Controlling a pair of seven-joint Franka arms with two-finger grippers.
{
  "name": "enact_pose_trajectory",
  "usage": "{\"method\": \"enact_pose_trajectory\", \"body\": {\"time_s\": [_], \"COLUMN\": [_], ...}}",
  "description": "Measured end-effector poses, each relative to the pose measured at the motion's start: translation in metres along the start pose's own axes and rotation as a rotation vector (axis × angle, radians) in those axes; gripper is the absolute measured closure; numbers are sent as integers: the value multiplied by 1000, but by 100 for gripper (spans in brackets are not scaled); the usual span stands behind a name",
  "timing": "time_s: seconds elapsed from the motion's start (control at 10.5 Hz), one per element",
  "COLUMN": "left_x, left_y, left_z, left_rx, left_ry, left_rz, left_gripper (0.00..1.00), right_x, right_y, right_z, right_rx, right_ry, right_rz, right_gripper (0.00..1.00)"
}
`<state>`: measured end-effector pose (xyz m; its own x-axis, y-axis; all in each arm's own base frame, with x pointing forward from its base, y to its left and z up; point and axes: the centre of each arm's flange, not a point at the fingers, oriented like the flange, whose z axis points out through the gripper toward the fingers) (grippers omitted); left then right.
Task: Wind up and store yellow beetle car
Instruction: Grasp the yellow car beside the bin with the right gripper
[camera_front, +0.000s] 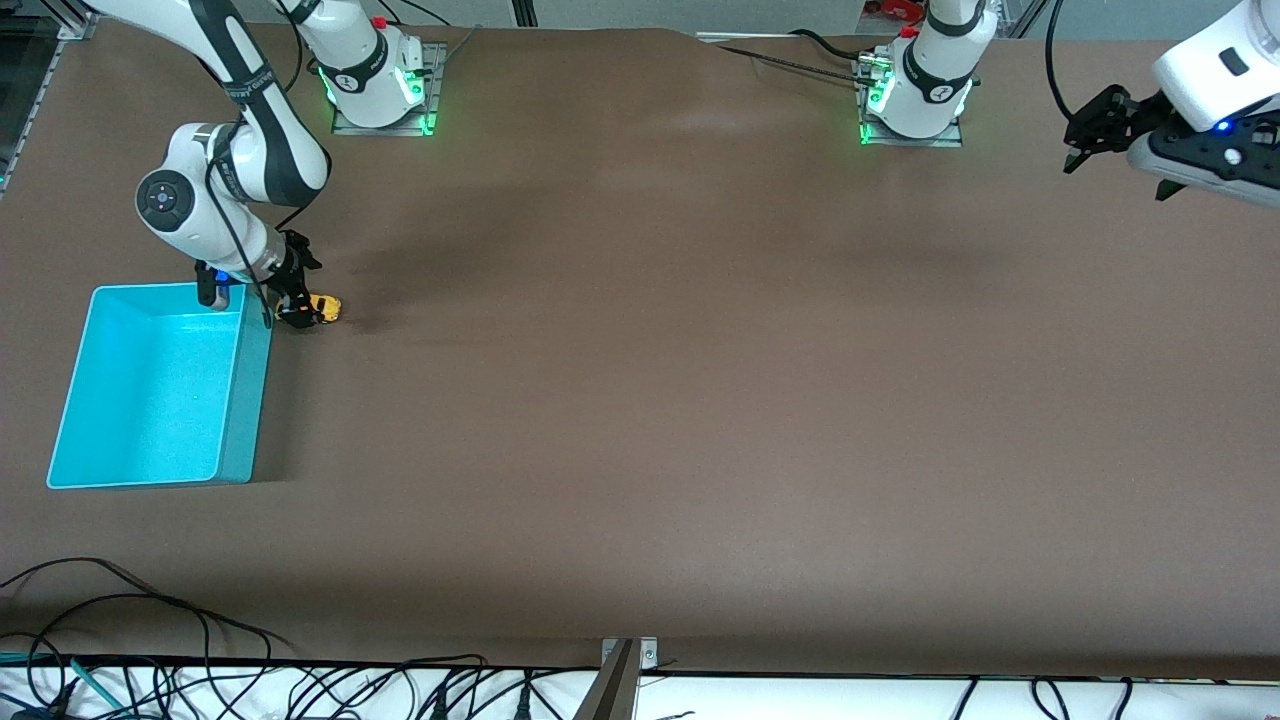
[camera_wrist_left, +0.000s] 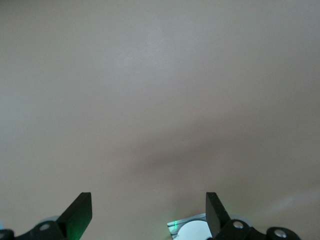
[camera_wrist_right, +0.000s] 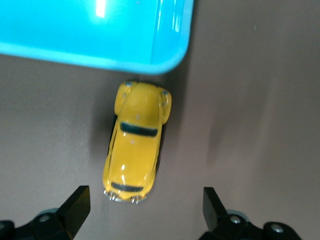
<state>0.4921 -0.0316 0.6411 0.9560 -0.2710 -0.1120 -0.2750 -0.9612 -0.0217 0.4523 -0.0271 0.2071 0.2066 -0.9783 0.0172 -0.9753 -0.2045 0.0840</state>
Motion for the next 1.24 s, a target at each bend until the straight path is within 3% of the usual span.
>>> {"method": "enact_pose_trajectory", "body": {"time_s": [0.38,0.57,0.67,0.77,0.86,1.24], "left_x": [-2,-2,-3,-3,-3,-3], "left_y": [-2,-1,-5,-7,-7,-6], "left_z": [0,0,0,0,0,0], "left_rx": [-9,-26,-31,-36,-39,-41], "left_ry": [-5,-3,-2,-1,-1,-2], "left_rz": [-121,-134,-141,-145,-145,-144], "left_gripper": [0,0,0,0,0,0], "right_x": [8,8,8,8,9,8], "right_y": [2,2,2,1,-1,-6], "right_z": [14,15,15,13,10,-2], "right_rx": [14,13,14,22,28,0], "right_ry": [28,30,31,32,34,36], "right_rz": [-22,-27,-28,-29,-29,-38], "right_gripper": [0,7,22,43,56,56]}}
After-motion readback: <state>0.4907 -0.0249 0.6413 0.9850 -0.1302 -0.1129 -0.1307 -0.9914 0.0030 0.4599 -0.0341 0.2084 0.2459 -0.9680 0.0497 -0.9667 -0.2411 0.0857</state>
